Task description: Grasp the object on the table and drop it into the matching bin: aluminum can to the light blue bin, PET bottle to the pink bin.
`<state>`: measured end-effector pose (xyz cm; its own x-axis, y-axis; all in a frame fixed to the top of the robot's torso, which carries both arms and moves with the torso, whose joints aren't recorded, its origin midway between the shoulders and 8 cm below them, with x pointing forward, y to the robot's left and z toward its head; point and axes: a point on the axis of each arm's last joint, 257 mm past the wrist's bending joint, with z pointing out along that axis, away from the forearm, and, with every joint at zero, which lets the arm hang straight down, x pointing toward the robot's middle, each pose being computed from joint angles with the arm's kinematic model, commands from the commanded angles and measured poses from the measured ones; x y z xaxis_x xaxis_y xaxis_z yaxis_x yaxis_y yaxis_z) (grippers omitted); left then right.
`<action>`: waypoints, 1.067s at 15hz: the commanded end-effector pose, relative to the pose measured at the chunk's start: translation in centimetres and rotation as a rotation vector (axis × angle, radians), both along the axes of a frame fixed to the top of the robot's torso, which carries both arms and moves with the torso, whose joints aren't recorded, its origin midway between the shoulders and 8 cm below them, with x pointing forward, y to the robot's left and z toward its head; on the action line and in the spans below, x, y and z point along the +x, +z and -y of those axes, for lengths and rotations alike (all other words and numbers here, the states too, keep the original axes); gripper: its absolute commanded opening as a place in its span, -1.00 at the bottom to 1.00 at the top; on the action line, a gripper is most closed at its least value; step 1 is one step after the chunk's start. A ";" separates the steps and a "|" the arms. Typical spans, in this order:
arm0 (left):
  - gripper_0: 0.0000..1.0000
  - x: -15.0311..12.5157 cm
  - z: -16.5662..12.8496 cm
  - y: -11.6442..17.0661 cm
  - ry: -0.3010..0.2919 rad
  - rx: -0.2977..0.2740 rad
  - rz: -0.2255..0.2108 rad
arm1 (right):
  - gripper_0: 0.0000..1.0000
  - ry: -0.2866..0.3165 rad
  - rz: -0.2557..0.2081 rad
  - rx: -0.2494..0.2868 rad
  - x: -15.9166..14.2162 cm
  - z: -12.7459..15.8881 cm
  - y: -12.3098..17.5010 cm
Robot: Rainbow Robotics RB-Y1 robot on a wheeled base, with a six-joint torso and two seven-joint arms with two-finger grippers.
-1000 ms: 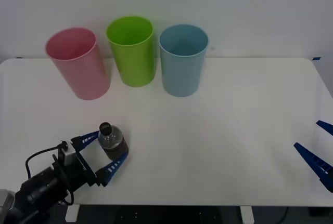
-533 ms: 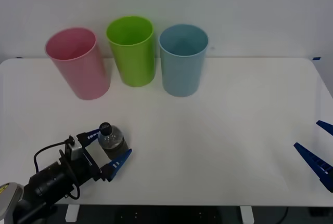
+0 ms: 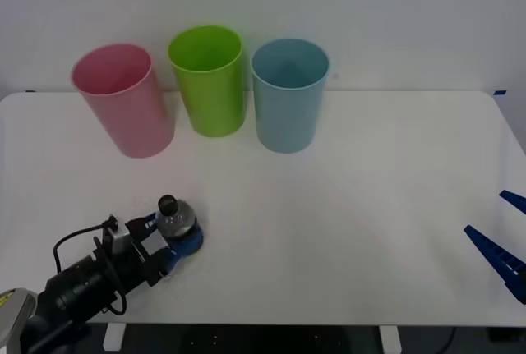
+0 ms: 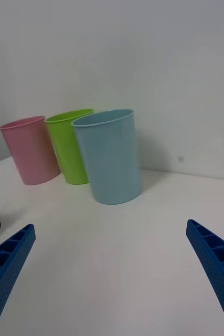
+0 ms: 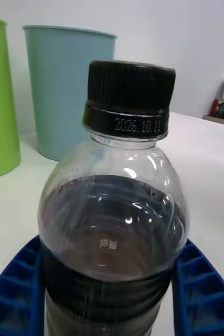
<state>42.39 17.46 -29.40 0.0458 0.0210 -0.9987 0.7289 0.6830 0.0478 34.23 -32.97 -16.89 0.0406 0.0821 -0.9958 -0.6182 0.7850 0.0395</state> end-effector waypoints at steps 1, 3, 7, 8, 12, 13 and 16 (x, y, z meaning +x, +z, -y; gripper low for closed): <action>-1.00 0.0 -0.3 0.2 0.005 -0.008 0.004 | 1.00 0.000 0.000 0.000 0.0 0.0 0.0; -1.00 -0.1 -0.6 0.6 0.009 -0.020 0.008 | 1.00 0.000 0.000 0.000 0.0 0.0 0.0; -1.00 -0.6 -2.6 2.1 0.032 -0.044 0.029 | 1.00 0.000 0.000 0.000 0.0 0.0 0.0; -1.00 -0.9 -3.3 2.5 0.043 -0.048 0.031 | 1.00 0.000 0.000 0.000 0.0 0.0 0.0; -1.00 -2.2 -6.6 5.1 0.123 -0.084 0.009 | 1.00 0.000 0.000 0.000 0.0 0.0 0.0; -1.00 -2.4 -7.4 5.9 0.159 -0.093 0.009 | 1.00 0.000 0.000 0.000 0.0 0.0 0.0; -1.00 -2.0 -9.3 8.3 0.270 -0.098 0.035 | 1.00 0.000 0.000 0.000 0.0 0.0 0.0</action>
<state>40.16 26.32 -21.83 0.0765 -0.0567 -0.9955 0.5414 0.8407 -0.0062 34.23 -32.97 -16.89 0.0406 0.0821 -0.9958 -0.6182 0.7850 0.0395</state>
